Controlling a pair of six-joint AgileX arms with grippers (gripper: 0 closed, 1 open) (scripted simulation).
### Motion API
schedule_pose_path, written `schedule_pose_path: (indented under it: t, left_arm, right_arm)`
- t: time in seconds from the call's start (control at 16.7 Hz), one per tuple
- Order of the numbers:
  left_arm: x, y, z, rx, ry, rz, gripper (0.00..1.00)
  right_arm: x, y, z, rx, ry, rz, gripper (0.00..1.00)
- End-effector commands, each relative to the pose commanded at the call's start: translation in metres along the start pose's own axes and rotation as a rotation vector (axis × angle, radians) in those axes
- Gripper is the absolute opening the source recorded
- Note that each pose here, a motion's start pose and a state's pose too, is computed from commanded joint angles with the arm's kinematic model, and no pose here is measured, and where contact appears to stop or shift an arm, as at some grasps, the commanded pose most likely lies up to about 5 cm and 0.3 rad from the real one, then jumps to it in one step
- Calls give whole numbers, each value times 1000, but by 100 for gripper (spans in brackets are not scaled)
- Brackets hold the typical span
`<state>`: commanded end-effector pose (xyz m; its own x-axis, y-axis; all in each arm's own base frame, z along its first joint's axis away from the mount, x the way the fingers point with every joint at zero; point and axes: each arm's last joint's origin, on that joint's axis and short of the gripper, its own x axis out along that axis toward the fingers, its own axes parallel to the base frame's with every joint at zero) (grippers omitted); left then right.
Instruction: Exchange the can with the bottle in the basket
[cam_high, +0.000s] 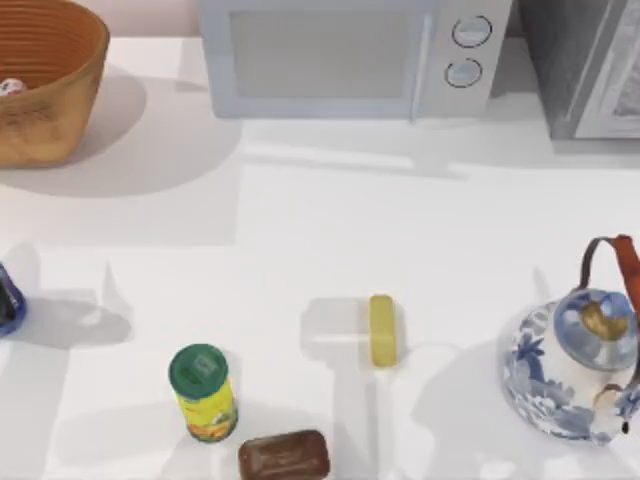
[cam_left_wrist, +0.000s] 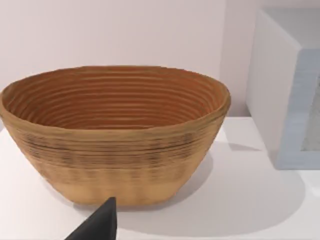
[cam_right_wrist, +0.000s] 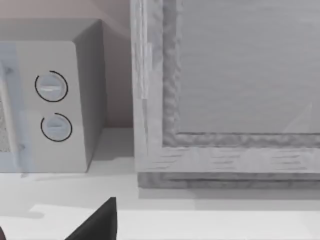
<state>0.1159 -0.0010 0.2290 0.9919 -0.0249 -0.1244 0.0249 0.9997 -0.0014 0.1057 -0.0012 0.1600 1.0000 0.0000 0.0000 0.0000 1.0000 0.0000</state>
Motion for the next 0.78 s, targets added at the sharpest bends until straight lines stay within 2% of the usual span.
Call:
schedule_pose_path:
  t: [0.18,0.36,0.6,0.78]
  left_arm:
    - [18,2,46,4,117,-2,100]
    - [54,8,92,5,259,0,100]
    - [132,22,134,-1,470,8,100]
    - [202,37,142,-10,630,12,100]
  right_arm:
    - [0,0,0,0,0,0,100]
    - [0,0,0,0,0,0,100]
    - [0,0,0,0,0,0,100]
    - [0,0,0,0,0,0,100]
